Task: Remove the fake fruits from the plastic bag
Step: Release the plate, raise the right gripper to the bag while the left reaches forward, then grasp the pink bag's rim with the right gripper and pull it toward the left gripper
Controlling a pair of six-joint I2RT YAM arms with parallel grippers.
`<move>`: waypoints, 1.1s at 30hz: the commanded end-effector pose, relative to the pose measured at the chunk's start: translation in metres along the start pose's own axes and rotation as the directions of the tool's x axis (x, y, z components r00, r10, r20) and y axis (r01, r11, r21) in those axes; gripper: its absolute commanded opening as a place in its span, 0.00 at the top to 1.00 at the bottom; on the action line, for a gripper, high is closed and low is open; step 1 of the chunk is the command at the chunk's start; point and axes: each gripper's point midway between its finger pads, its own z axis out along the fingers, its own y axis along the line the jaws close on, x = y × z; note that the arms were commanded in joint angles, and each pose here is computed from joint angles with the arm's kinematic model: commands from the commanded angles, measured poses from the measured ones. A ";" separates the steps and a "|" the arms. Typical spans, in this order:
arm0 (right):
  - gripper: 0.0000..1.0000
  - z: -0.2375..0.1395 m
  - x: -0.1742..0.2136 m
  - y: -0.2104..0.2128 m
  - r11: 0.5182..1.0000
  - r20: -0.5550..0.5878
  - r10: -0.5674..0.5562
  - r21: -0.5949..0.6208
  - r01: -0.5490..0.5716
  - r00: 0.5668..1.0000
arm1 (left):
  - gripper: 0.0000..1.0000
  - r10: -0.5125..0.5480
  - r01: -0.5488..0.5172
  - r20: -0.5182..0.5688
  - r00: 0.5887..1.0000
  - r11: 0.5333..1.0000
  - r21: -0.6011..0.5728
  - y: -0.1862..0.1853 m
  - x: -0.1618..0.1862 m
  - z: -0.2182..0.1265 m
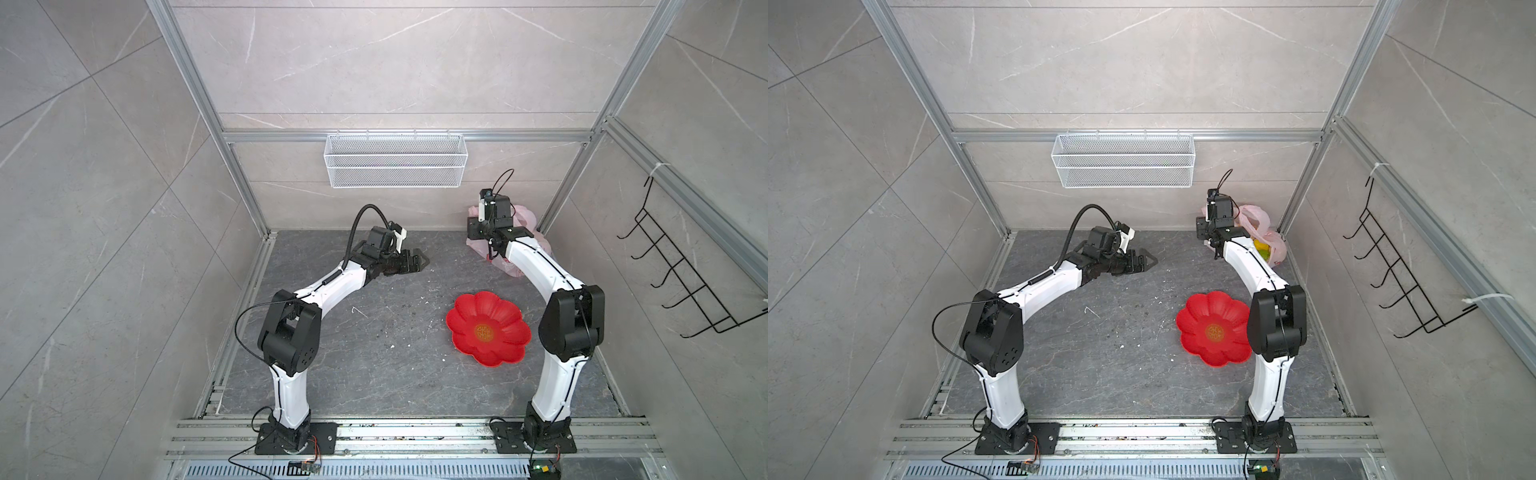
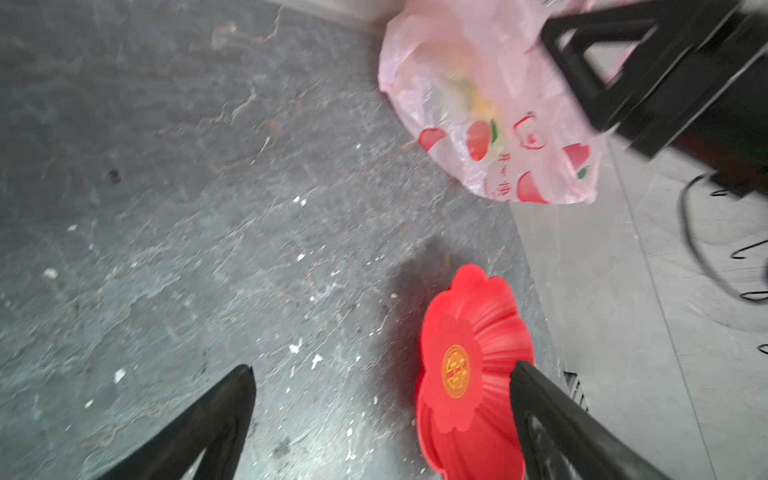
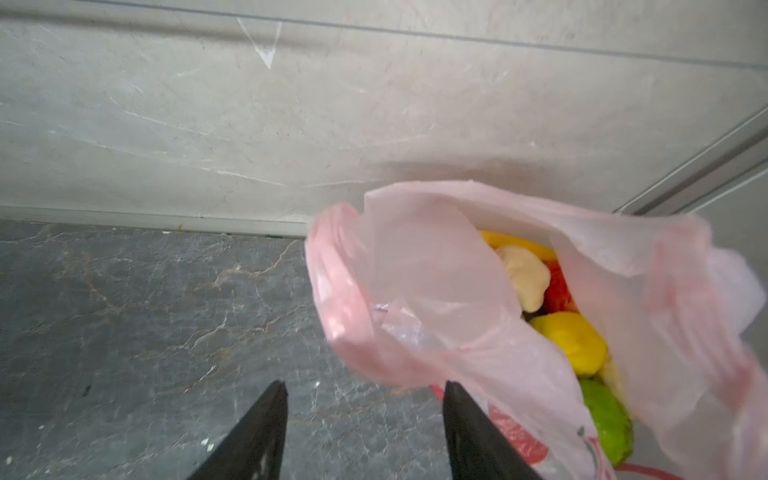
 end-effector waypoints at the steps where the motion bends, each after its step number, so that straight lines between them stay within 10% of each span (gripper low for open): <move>1: 0.36 0.003 -0.018 -0.003 0.993 0.020 -0.086 0.077 0.085 0.996 | 0.03 0.043 -0.046 0.081 0.996 0.998 0.037 -0.011 -0.026 -0.023; 16: 0.38 0.060 -0.020 0.009 0.987 -0.055 -0.134 0.084 0.138 0.989 | 0.04 0.007 -0.008 0.097 0.995 1.000 0.011 0.011 -0.034 -0.025; 26: 0.84 0.058 -0.026 0.020 0.994 -0.049 -0.105 0.015 0.106 0.993 | 0.04 -0.009 0.008 0.100 0.995 1.000 0.006 0.016 -0.033 -0.025; 33: 0.95 0.038 -0.034 0.061 0.985 -0.044 -0.138 -0.111 0.132 0.989 | 0.05 -0.034 0.037 0.128 0.991 0.999 -0.019 0.022 -0.031 -0.040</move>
